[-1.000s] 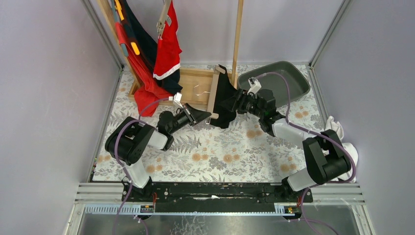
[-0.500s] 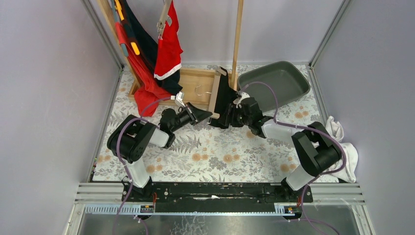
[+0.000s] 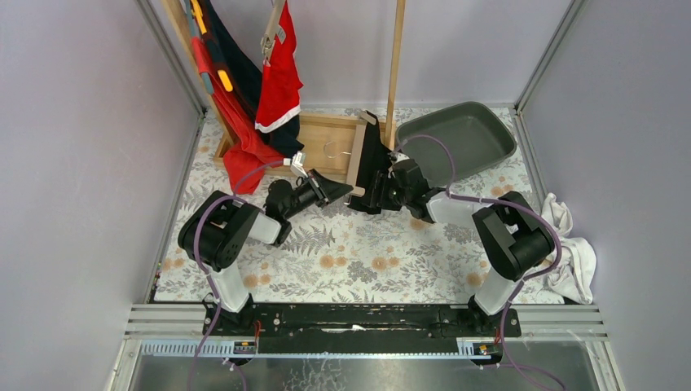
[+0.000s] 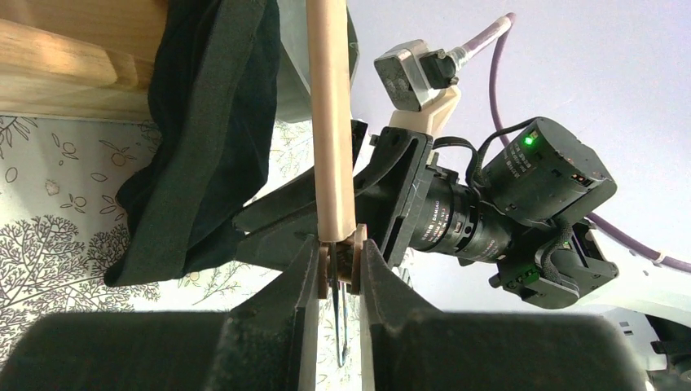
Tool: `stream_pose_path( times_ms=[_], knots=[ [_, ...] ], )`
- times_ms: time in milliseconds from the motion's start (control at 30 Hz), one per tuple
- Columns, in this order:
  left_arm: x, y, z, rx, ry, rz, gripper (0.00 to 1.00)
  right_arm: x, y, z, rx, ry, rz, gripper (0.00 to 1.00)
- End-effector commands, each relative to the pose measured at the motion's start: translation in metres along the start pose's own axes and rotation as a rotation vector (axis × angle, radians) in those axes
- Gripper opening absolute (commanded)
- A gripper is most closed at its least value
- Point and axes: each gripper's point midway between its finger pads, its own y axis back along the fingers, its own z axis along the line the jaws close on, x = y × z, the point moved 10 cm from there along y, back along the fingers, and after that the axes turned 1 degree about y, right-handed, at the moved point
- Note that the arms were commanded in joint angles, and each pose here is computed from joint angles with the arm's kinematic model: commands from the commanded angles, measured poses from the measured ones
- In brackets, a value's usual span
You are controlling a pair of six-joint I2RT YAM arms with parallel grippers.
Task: Clip the underwear to the hanger
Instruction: Clamp the underwear onto the hanger.
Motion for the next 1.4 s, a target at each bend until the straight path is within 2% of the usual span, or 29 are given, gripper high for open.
stream_pose_path(
  times_ms=[0,400,667,700,733,833,867,933,1233,1267,1300,1333,1367],
  knots=[
    [-0.009,-0.002,-0.010,0.073,-0.040,-0.029,0.00,-0.013,-0.009,0.014,0.000,-0.008,-0.038,0.61],
    [-0.010,-0.001,-0.006,0.070,-0.025,-0.033,0.00,-0.009,-0.036,0.007,0.015,-0.058,-0.027,0.62],
    [-0.009,-0.001,-0.001,0.068,-0.007,-0.034,0.00,-0.003,-0.046,0.002,0.021,-0.079,-0.028,0.53],
    [-0.010,-0.001,-0.001,0.065,-0.005,-0.037,0.00,-0.002,-0.045,0.001,0.024,-0.080,-0.033,0.51],
    [-0.010,0.000,-0.001,0.064,-0.005,-0.039,0.00,-0.002,-0.045,0.000,0.035,-0.079,-0.038,0.44],
    [-0.011,0.001,-0.001,0.059,-0.003,-0.048,0.00,-0.002,-0.044,-0.006,0.089,-0.063,-0.044,0.16],
    [-0.011,0.002,-0.001,0.054,-0.003,-0.054,0.00,-0.002,-0.042,-0.006,0.108,-0.053,-0.047,0.10],
    [-0.012,0.005,0.000,0.042,0.000,-0.073,0.00,-0.004,-0.036,-0.008,0.132,-0.027,-0.058,0.06],
    [-0.010,0.010,-0.002,0.017,0.020,-0.134,0.00,-0.020,-0.003,-0.019,0.232,0.068,-0.096,0.06],
    [-0.009,0.009,-0.003,0.016,0.021,-0.139,0.00,-0.022,0.001,-0.019,0.229,0.084,-0.101,0.10],
    [-0.008,0.009,-0.004,0.015,0.022,-0.139,0.00,-0.025,0.004,-0.019,0.222,0.095,-0.101,0.20],
    [-0.007,0.007,-0.004,0.015,0.023,-0.141,0.00,-0.027,0.007,-0.018,0.216,0.109,-0.107,0.34],
    [-0.005,0.005,-0.005,0.014,0.025,-0.140,0.00,-0.030,0.011,-0.016,0.206,0.118,-0.119,0.43]
  ],
)
